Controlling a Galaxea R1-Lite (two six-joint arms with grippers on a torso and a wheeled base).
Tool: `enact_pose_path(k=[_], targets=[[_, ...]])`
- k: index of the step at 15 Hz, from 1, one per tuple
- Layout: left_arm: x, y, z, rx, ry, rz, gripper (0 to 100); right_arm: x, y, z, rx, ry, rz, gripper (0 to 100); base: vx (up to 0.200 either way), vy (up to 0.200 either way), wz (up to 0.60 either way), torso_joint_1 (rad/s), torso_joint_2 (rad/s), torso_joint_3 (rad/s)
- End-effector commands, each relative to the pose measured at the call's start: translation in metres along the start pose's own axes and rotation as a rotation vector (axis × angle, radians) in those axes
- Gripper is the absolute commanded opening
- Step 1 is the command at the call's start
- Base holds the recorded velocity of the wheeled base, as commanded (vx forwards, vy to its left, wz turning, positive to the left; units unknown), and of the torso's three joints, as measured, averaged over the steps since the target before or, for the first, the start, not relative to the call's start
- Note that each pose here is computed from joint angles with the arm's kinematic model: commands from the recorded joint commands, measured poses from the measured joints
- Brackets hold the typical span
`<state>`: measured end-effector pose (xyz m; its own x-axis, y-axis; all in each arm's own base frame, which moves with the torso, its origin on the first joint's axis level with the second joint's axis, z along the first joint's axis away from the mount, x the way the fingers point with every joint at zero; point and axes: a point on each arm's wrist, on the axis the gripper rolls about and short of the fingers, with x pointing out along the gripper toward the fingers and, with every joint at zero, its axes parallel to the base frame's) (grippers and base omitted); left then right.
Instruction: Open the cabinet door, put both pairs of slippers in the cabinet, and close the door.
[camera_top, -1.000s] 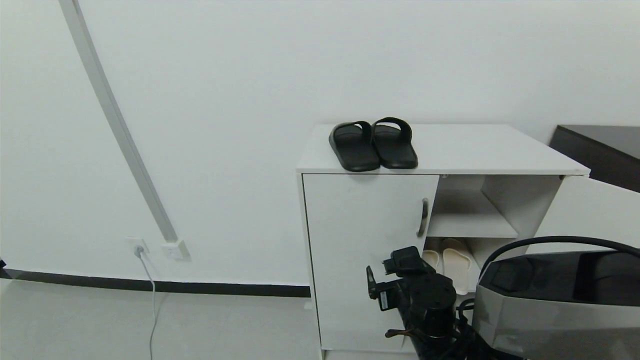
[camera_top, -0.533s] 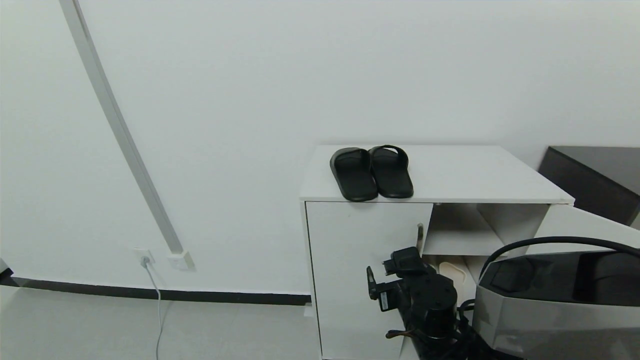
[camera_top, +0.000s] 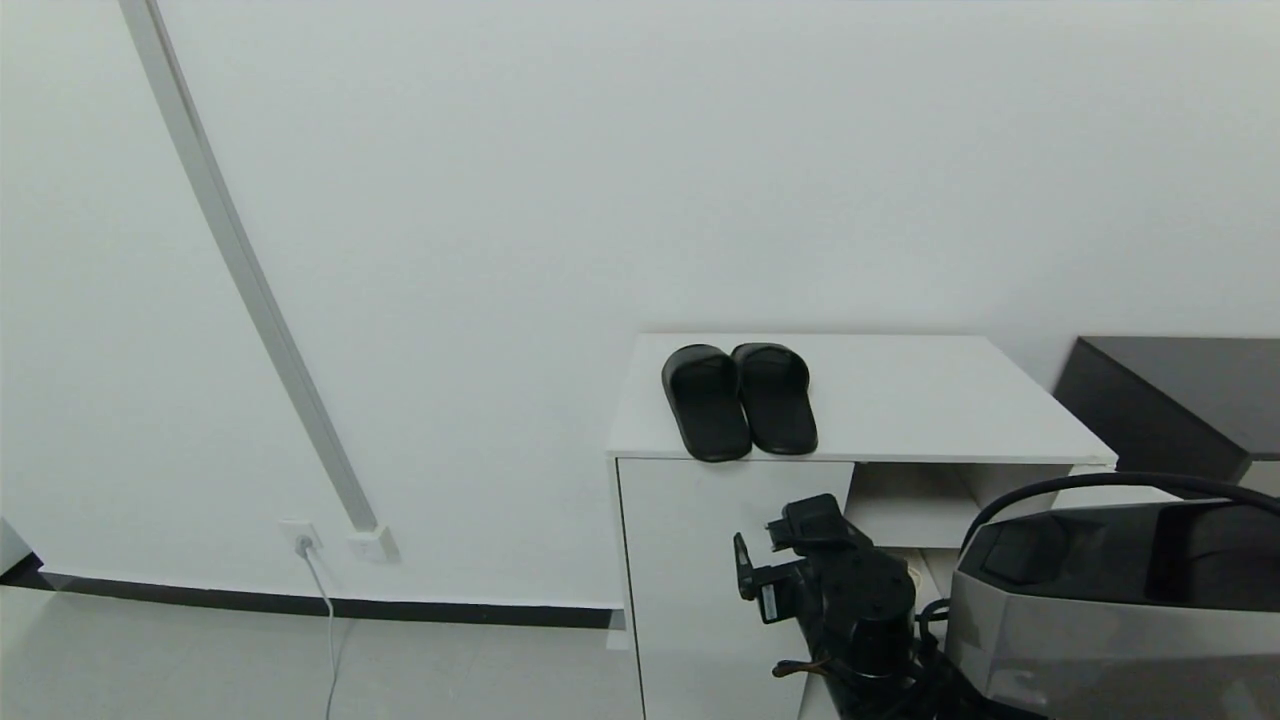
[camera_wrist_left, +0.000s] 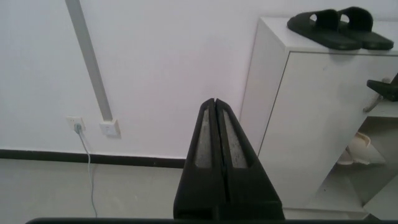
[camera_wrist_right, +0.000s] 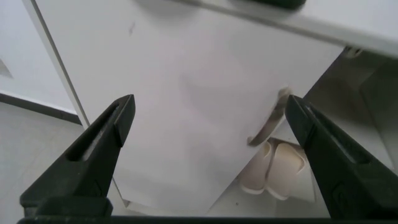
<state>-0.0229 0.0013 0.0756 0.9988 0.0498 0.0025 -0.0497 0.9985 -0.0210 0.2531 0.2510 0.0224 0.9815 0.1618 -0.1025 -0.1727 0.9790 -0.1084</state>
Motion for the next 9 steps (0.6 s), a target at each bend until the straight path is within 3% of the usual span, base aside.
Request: enact_pose_path(k=[1, 5, 9], targets=[[0.0001, 0.0, 0.0001, -0.001, 0.001, 0.001, 0, -0.0007, -0.0007, -0.0008, -0.003, 0.003, 0.001, 100, 0.0, 0.0, 0.0, 0.261, -0.59, -0.33], [0.0001, 0.0, 0.0001, -0.001, 0.001, 0.001, 0, -0.0027, -0.0014, -0.003, -0.007, 0.012, 0.031, 100, 0.0, 0.0, 0.0, 0.199, -0.44, -0.24], [0.0001, 0.0, 0.0001, -0.001, 0.001, 0.001, 0, -0.0016, -0.0005, -0.0049, -0.001, 0.015, 0.034, 100, 0.0, 0.0, 0.0, 0.027, -0.06, -0.032]])
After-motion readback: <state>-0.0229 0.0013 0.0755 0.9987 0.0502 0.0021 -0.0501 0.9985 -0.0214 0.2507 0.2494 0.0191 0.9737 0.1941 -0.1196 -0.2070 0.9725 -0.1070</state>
